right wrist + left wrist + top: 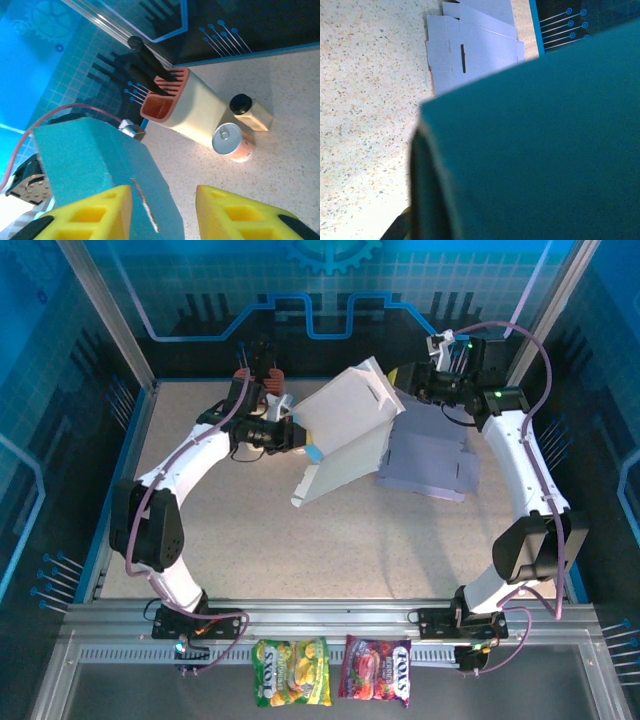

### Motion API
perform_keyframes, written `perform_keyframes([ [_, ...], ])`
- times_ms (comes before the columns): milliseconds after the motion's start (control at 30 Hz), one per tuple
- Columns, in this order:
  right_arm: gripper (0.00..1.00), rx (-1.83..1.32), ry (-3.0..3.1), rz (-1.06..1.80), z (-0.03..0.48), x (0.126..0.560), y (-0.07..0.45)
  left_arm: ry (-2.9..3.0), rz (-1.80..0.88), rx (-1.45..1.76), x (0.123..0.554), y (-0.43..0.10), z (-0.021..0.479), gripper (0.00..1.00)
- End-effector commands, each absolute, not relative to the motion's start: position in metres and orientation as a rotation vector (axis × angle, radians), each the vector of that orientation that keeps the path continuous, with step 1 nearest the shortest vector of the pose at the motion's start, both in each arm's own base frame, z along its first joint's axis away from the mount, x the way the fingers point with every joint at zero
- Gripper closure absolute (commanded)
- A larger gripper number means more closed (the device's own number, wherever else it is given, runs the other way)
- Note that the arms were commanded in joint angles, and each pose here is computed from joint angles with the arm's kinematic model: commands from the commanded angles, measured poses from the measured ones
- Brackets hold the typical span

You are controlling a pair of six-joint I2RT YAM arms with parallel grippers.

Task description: Fold the paper box

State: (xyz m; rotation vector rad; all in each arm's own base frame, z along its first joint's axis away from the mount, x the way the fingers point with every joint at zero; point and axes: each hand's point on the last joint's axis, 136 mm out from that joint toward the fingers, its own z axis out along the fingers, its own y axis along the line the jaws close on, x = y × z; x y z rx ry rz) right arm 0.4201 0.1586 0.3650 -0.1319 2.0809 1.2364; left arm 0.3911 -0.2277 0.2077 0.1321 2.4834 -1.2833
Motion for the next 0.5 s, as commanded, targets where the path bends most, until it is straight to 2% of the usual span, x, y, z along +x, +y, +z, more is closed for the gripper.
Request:
perform_keyframes([
  [0,0.6,-0.217,2.003,1.269,0.383,0.411,0.162,2.48,-1.322,0.17,0.39,-0.23,0.213,1.0],
  [467,0.6,-0.3,2.045,1.205,0.368,0.403,0.181,2.488,-1.313,0.199,0.388,-0.23,0.216,1.0],
])
